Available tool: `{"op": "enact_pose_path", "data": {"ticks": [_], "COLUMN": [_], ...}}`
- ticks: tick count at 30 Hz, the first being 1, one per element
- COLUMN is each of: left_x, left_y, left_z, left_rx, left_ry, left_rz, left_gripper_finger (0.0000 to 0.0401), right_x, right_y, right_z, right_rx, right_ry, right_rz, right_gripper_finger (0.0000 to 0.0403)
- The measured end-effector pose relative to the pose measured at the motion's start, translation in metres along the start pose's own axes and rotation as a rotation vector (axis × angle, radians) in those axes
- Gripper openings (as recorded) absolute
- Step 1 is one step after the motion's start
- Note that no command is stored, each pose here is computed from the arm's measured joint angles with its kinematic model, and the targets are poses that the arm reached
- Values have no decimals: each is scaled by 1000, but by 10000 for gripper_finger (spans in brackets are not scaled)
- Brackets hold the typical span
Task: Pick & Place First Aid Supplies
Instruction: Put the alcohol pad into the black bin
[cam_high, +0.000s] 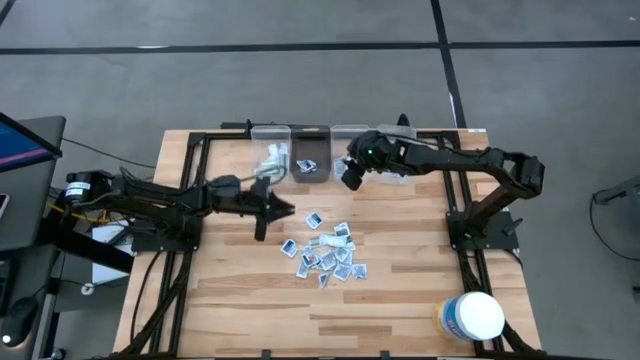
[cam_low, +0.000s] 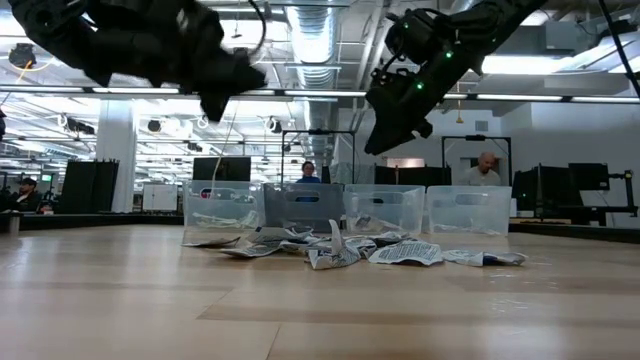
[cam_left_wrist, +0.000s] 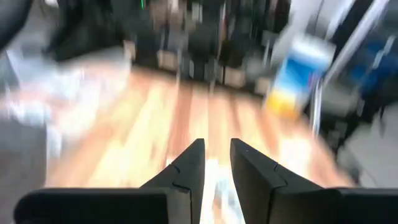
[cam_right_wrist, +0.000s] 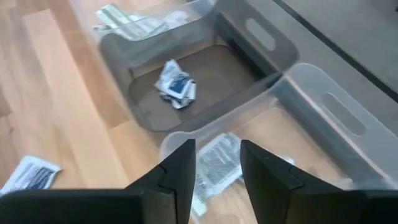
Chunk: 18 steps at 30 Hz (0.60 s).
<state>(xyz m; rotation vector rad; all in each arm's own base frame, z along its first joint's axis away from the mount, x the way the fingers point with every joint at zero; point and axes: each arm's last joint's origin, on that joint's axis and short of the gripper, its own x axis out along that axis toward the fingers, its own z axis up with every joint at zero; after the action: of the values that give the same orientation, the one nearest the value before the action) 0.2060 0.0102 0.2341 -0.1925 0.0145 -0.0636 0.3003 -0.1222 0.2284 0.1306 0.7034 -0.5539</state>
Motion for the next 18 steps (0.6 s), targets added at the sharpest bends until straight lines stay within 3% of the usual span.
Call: {"op": "enact_pose_path", "data": {"ticks": [6,11,18], "left_x": [-2,0,10], "left_y": [-11,-23,-40], "left_z": [-29,-45,-75], "left_rx": [83,182,253], "left_ry": [281,377,511], "left_rz": [3,42,7], "left_gripper_finger": [77,77,77], "right_x": [-3,-6,-7], "right_y": [17,27,32], "right_z": [-1,-2,-3], "right_rx": [-88,-155,-171], "right_ry": [-5,-8,-7], "right_rz": [39,64,76], "right_gripper_finger": [120,120,120]}}
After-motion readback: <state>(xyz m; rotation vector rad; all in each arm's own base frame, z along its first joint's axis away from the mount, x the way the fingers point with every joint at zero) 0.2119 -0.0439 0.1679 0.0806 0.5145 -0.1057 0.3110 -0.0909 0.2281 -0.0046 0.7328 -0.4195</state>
